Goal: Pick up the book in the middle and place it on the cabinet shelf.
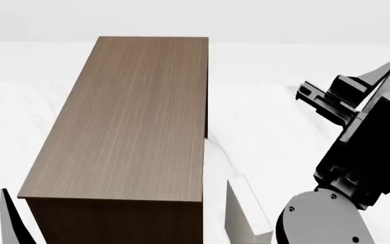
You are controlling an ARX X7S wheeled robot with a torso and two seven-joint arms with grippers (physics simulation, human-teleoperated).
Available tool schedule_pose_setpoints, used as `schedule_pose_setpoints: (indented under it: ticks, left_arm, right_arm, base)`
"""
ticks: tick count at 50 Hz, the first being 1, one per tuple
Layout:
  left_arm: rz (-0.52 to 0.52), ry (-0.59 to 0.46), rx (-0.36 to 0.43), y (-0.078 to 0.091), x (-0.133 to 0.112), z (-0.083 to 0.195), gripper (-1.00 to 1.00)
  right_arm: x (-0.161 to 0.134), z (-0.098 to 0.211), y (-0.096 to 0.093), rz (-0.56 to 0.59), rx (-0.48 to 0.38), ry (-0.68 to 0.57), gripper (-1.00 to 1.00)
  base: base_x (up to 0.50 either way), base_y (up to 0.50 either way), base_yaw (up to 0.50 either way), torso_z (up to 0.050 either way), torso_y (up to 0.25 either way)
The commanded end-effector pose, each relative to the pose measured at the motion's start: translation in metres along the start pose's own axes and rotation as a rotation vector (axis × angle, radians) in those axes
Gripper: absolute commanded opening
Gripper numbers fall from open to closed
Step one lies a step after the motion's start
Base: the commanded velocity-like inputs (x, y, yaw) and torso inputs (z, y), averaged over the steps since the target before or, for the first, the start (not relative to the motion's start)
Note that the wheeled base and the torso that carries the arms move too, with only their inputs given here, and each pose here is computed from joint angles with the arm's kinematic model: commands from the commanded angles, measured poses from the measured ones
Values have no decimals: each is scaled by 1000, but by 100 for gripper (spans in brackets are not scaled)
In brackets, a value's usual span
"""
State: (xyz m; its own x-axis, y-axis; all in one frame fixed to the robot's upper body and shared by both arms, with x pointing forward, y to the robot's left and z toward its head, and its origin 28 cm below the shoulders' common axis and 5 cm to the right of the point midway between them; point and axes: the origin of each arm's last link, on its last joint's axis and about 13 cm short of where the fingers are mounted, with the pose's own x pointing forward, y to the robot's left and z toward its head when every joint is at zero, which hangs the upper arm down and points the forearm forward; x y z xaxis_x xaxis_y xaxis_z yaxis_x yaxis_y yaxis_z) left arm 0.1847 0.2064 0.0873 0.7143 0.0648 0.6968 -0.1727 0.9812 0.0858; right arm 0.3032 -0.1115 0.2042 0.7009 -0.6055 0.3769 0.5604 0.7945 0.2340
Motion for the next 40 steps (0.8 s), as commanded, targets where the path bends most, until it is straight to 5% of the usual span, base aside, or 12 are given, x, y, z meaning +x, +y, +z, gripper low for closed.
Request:
schedule_pose_setpoints:
  ticks: [1, 16, 40]
  left_arm:
    - [-2, -15, 16, 1, 2, 2, 100]
    - [2, -18, 16, 1, 4, 3, 100]
    - [-2, -15, 14, 1, 4, 4, 100]
  right_arm:
    - [-2, 31, 1, 87, 144, -93, -100]
    - [-4, 51, 7, 256, 444, 39, -100]
    - [-10, 57, 19, 495, 729, 383, -100]
  base:
    - [0, 0, 0, 0, 0]
    - [0, 0, 0, 0, 1]
    - [0, 0, 0, 0, 2]
